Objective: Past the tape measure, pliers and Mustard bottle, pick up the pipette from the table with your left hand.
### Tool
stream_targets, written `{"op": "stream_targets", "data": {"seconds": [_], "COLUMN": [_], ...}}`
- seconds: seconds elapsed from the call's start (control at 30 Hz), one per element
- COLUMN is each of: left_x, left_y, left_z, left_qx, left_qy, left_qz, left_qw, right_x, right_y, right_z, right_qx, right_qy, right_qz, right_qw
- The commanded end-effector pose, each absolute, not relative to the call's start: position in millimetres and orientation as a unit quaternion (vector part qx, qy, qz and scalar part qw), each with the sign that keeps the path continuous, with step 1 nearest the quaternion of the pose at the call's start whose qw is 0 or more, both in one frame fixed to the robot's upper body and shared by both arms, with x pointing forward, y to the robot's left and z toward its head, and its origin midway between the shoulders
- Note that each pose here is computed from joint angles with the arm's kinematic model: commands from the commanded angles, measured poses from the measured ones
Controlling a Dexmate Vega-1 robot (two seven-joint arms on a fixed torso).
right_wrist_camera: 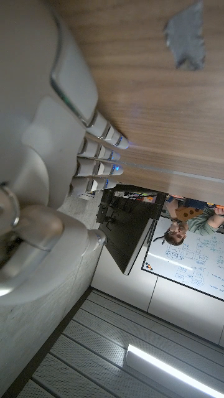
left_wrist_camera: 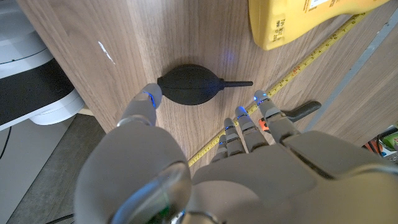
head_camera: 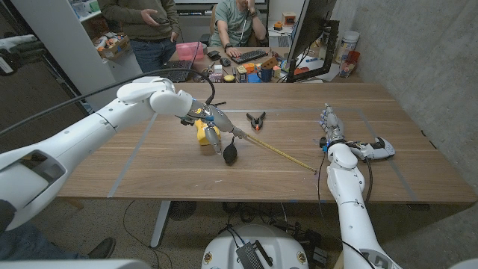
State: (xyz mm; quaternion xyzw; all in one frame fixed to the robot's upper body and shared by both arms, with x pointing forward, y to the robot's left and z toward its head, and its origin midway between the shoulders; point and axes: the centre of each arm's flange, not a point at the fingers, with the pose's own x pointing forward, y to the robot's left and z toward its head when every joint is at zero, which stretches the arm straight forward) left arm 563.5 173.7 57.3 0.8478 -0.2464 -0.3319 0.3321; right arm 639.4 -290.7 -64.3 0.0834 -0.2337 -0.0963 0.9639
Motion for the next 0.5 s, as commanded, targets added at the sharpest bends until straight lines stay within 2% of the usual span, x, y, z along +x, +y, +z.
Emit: {"op": "stream_targets", "data": {"seconds": [0.03,0.5], "left_x": [566.8,569.5], "left_y": [171.4,169.3], "left_z": [50.6,37.3], "left_qx": [0.846,0.843], "left_qy": [-0.227,-0.207], "left_qz": [-0.347,-0.361], "left_qw": [0.335,0.341], "right_x": [639.6,639.7], "right_y": [-292.7,-295.6], "right_z": [-61.0,-71.0], "right_qx": [0.084,0.090], "right_qy": [-0.227,-0.222], "right_qz": [-0.104,-0.107], "right_qw": [0.965,0.965]}}
